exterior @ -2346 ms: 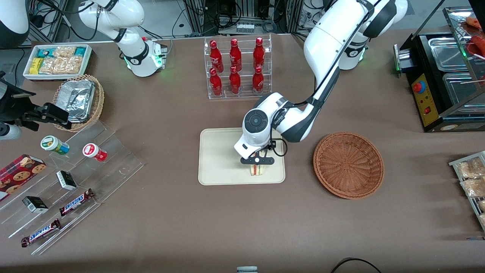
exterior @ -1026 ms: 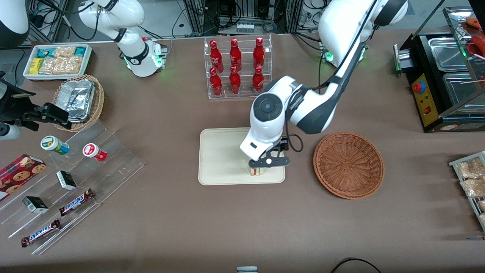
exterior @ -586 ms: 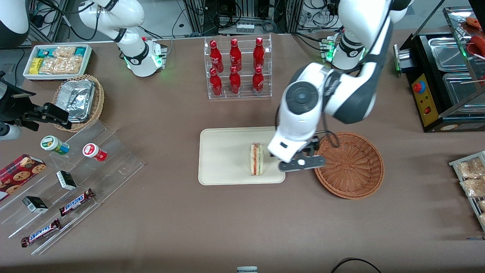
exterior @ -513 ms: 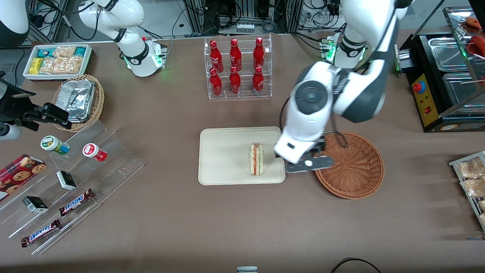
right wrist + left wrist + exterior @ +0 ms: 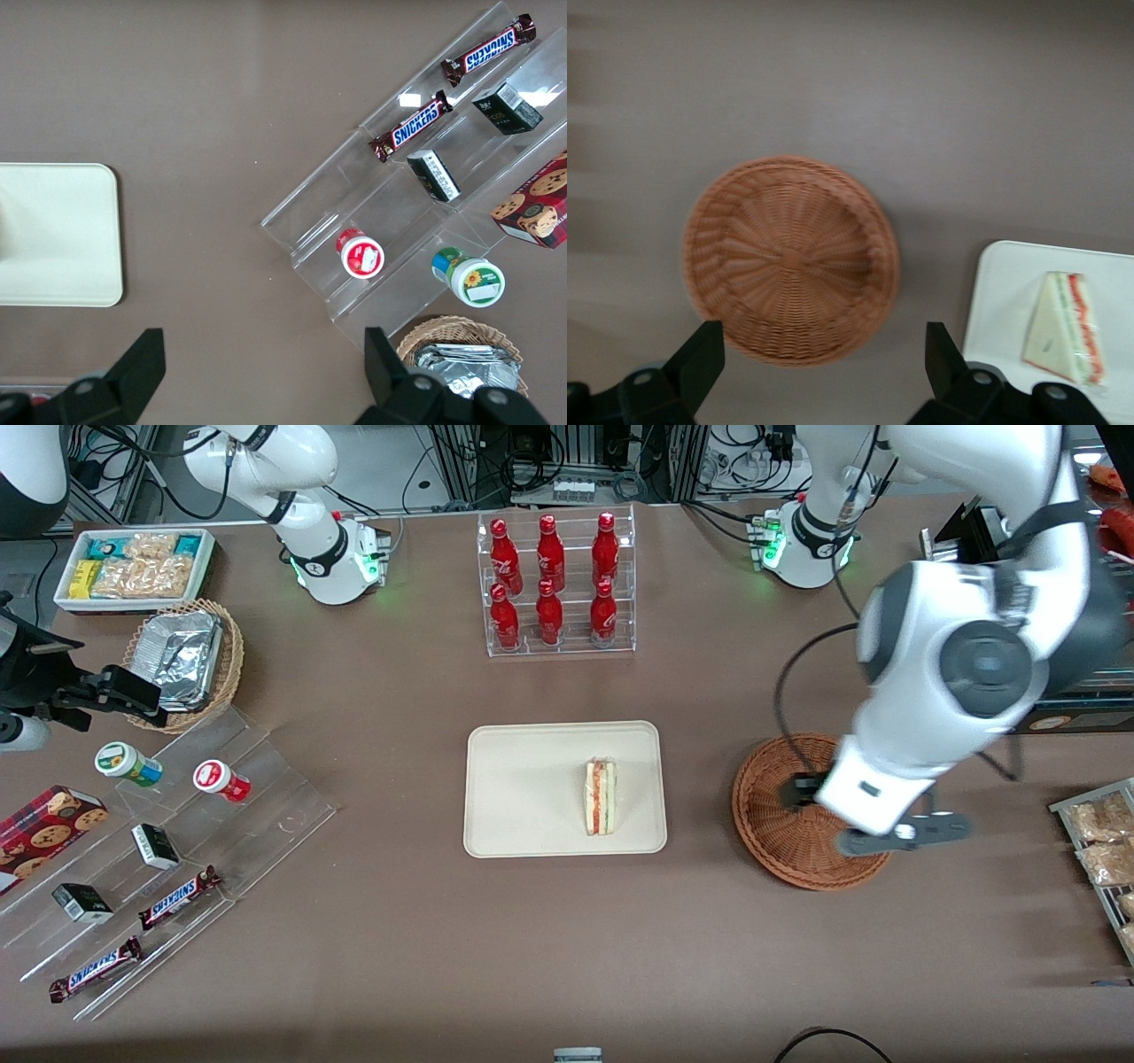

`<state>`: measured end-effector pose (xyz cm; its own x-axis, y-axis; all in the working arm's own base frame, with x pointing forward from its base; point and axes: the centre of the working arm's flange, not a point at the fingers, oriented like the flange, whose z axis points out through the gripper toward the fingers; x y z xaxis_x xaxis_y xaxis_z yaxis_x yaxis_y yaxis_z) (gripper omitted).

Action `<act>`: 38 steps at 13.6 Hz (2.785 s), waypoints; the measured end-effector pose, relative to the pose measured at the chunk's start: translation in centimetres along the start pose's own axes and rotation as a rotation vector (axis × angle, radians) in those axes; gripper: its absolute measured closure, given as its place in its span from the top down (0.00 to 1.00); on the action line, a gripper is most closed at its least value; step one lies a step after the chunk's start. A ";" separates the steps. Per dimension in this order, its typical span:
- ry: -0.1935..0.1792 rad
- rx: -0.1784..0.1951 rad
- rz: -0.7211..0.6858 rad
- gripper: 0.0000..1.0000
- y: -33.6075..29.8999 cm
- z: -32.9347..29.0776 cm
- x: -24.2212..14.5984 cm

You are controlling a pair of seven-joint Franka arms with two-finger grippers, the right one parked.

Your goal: Place sandwich from basket to tray

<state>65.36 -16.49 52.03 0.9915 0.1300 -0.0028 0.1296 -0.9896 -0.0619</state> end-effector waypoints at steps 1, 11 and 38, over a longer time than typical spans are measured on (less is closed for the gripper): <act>-0.007 0.001 0.001 1.00 -1.9 -0.3 0.4; -0.017 -0.017 -0.003 1.00 -6.8 -3.9 -0.4; -0.012 -0.147 -0.015 1.00 -12.9 -7.3 -2.5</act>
<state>61.26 -4.48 60.10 0.9894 0.1442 -0.0147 0.1449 -0.9858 0.0848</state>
